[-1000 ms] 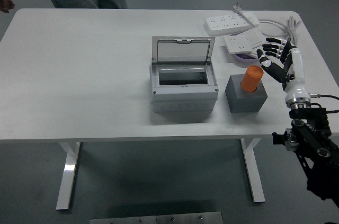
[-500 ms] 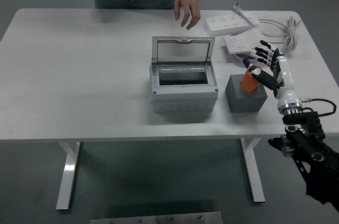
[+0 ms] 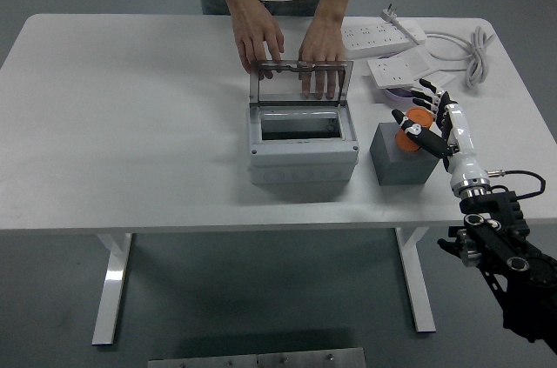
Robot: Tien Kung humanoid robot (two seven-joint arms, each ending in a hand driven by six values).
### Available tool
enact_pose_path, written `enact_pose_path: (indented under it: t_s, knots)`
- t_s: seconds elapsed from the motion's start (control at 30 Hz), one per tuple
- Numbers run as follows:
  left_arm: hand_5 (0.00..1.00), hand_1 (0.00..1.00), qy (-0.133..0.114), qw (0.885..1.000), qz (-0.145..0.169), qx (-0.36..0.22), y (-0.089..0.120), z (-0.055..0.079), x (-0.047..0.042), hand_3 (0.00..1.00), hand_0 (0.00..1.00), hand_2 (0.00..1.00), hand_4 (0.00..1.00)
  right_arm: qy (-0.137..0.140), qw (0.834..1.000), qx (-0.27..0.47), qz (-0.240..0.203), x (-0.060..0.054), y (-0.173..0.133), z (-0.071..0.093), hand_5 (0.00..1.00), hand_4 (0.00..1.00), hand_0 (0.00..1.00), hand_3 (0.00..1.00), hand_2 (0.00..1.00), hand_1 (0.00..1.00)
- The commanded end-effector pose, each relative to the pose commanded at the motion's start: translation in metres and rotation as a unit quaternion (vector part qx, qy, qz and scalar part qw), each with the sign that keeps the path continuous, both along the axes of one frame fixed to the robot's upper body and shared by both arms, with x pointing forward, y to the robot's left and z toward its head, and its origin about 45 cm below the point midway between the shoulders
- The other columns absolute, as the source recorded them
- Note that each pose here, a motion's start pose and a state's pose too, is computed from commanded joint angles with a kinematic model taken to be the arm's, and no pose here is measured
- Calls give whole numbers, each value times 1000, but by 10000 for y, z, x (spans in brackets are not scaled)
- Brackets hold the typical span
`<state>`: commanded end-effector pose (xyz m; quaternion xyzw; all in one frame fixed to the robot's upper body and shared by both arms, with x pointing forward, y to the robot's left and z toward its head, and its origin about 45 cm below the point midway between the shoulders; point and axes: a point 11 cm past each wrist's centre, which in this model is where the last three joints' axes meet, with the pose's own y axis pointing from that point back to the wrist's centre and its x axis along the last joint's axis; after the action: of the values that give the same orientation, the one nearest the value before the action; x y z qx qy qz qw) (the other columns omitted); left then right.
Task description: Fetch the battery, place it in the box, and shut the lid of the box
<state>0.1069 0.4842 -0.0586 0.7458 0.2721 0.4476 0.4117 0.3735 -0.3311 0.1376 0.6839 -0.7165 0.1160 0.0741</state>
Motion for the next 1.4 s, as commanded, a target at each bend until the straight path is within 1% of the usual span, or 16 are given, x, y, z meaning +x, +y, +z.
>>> enact_pose_path:
  t_s: [0.2,0.33,0.53,0.57,0.73,0.77,0.93,0.97,1.13,1.17,1.33,1.37,1.4]
  knots:
    - [2,698,-3,1000,-2,-1,-5,5,32,541,632,573,500,10,1000,-3,6,-20,15,-49,297,899,738,841,760,777]
    - [2,698,-4,1000,-2,0,-6,5,37,541,632,573,500,12,1000,-4,7,-27,27,-66,297,899,738,841,760,777]
    - [2,698,-6,1000,-3,-1,-9,6,48,541,632,573,500,17,1000,-2,1,-41,13,-91,296,897,733,834,753,770]
    - [2,698,-6,1000,-4,-1,-10,5,50,541,632,573,500,18,1000,-1,-1,-43,8,-97,274,878,713,811,738,754]
    - [2,698,-9,1000,-6,-1,-16,4,63,541,632,573,500,26,1000,10,-12,-56,-21,-132,274,878,713,811,738,754]
    - [2,698,-10,1000,-6,-1,-17,4,66,541,632,573,500,28,999,14,-14,-58,-26,-139,93,741,646,704,671,692]
    - [2,698,-12,1000,-8,-1,-24,3,81,541,632,573,500,37,998,35,-25,-63,-43,-166,93,741,646,704,671,692]
    - [2,698,-12,1000,-8,-1,-24,3,83,541,632,573,500,39,998,39,-27,-64,-44,-169,31,668,565,582,589,614]
    - [2,698,-12,1000,-10,0,-22,4,83,541,632,573,500,43,997,56,-33,-59,-41,-174,31,668,565,582,589,614]
    - [2,698,-12,1000,-10,0,-22,4,82,541,632,573,500,43,997,58,-34,-57,-38,-173,2,558,561,547,540,556]
    - [2,698,-11,1000,-11,0,-22,2,77,541,632,573,500,43,997,60,-33,-49,-16,-165,2,558,561,547,540,556]
    - [2,698,-10,1000,-11,0,-23,1,75,541,632,573,500,42,997,59,-32,-45,-8,-159,2,533,557,524,519,534]
    - [2,698,-10,1000,-12,0,-24,0,74,541,632,573,500,41,997,59,-31,-41,-1,-153,2,533,557,524,519,534]
